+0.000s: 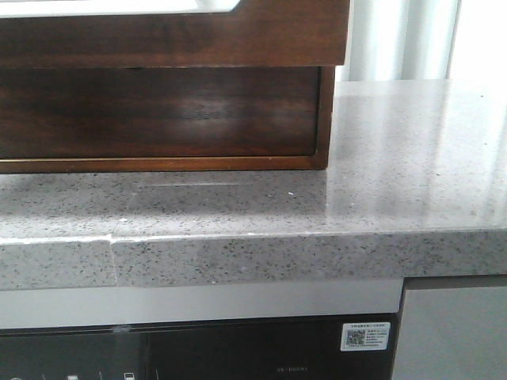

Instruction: Put scissors in drawer with both arms

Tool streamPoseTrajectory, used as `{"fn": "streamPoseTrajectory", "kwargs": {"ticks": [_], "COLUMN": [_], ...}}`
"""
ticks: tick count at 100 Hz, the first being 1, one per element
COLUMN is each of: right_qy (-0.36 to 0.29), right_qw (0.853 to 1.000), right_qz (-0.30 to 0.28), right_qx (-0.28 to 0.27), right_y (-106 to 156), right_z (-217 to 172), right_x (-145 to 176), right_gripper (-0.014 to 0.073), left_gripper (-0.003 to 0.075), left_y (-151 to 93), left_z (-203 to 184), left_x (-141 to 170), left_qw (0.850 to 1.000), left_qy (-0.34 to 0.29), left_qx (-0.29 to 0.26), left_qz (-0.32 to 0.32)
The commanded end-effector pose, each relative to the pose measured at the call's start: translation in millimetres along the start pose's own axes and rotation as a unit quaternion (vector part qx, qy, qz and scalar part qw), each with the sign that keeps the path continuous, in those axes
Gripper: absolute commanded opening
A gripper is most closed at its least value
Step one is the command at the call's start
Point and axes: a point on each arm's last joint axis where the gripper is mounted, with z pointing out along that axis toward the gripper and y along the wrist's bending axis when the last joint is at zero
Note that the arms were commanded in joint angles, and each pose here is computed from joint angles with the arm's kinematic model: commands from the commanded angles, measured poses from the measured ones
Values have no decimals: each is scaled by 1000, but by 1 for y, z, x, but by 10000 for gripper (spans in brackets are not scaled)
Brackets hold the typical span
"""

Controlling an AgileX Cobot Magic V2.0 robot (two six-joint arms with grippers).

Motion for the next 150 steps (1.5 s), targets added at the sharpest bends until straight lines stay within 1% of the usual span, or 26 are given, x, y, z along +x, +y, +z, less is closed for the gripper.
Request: {"fn": "streamPoseTrajectory", "kwargs": {"ticks": [1,9,19,24,36,53,58,66,77,83,84,95,109,122,130,142,150], "right_qy": [-81,-102,-121,-129,-137,-138,-139,-160,-192,-221,-219,-269,-309,-332,-350,-352,-354], "right_qw": [996,994,992,991,990,989,989,985,977,970,971,956,941,932,924,923,922], "right_qz": [18,21,21,20,21,36,37,51,66,71,71,75,77,78,92,93,92], "right_qx": [17,18,25,28,32,32,33,43,58,72,71,95,116,127,128,129,129], "right_y": [-1,1,2,3,8,22,27,35,48,56,58,73,94,111,121,135,142], "right_z": [-46,-64,-84,-93,-109,-127,-128,-136,-146,-157,-155,-169,-176,-172,-170,-159,-153], "right_x": [-15,-17,-17,-16,-8,19,30,47,76,92,96,129,173,211,233,263,277], "right_gripper": [-116,-115,-115,-115,-115,-115,-115,-113,-113,-113,-112,-112,-111,-111,-111,-111,-111], "left_gripper": [3,3,4,4,4,4,4,4,5,5,5,4,4,4,4,4,4], "left_y": [5,7,10,10,11,10,9,7,3,1,0,-4,-10,-15,-17,-19,-19], "left_z": [-2,-8,-13,-15,-17,-17,-17,-17,-16,-16,-16,-17,-18,-19,-20,-21,-21], "left_x": [-11,-8,-4,-1,4,7,10,14,17,19,21,29,39,48,54,59,60], "left_qw": [999,998,993,991,987,986,985,983,986,986,986,984,981,978,977,976,976], "left_qy": [-10,6,31,46,76,82,85,80,49,40,42,52,64,76,84,93,94], "left_qx": [-15,-31,-49,-54,-63,-62,-61,-57,-41,-29,-28,-8,22,44,49,50,50], "left_qz": [-37,-56,-102,-116,-126,-132,-139,-154,-157,-160,-161,-169,-180,-188,-189,-188,-188]}}
